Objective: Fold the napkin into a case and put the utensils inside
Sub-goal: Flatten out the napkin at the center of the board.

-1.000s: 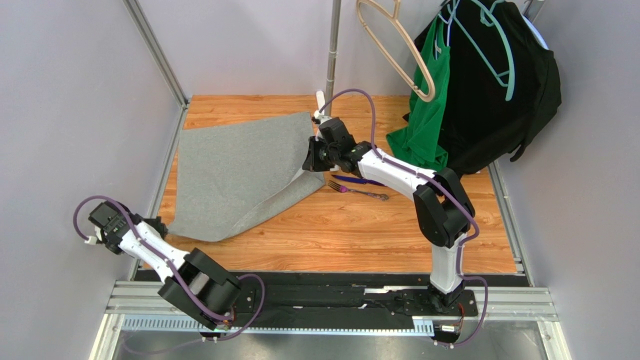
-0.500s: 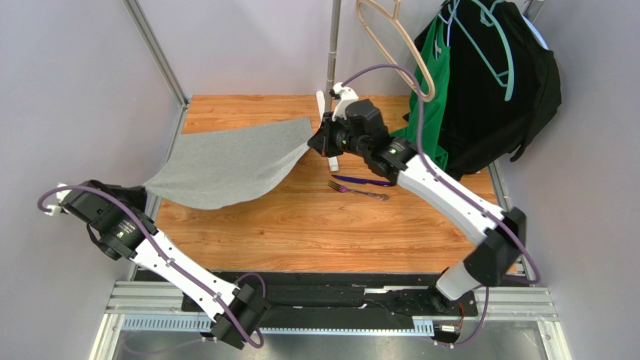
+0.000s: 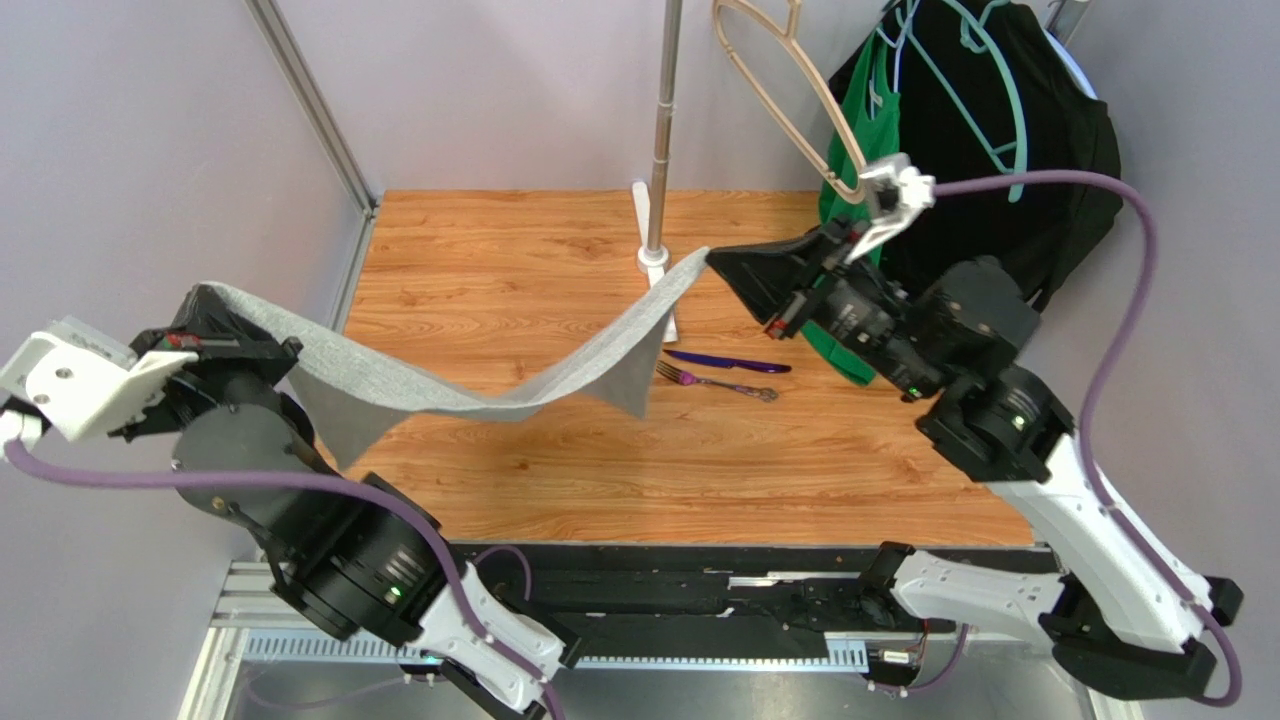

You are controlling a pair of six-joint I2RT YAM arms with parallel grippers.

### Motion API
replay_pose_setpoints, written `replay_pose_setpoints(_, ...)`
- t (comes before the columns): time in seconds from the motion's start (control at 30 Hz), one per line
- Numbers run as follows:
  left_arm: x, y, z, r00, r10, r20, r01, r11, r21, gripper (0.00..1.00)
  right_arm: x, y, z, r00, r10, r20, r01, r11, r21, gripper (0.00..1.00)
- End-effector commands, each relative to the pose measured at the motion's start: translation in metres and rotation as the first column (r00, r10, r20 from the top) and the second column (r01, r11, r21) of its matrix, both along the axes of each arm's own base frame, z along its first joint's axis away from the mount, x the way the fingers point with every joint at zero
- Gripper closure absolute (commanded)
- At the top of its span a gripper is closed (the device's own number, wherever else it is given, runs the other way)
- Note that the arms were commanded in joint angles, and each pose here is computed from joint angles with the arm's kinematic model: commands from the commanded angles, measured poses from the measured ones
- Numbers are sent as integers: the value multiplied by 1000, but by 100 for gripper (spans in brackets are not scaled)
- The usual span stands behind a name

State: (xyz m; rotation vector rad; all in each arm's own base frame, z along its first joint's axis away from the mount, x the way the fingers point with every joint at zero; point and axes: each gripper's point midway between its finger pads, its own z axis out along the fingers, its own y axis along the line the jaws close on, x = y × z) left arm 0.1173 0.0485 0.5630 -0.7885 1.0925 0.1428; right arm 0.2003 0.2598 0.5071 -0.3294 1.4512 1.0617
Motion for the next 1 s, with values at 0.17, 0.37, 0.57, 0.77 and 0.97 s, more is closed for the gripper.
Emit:
replay_pose_setpoints(0.17,22,45,-20,1000,28,-8,-28,994,-105,100,37,-16,11,978,-207,42,205,978,36,100)
replay_pose_setpoints(0.37,91,93,-70,987,-160,8,159,967,-202,100,110,10,-41,967,-248,-48,246,968,-48,100)
replay_pose_setpoints(0.57,201,98,-141,925,-349,-151,314,925,-212,100,194,44,-96,957,-264,-118,253,963,-95,100)
replay_pose_setpoints(0.77,281,112,-239,862,-459,-212,373,861,-345,100,285,68,-179,940,-279,-197,246,953,-175,100)
replay_pose_setpoints(0.97,325,112,-270,837,-489,-246,378,841,-387,100,343,80,-223,938,-271,-216,228,952,-204,100)
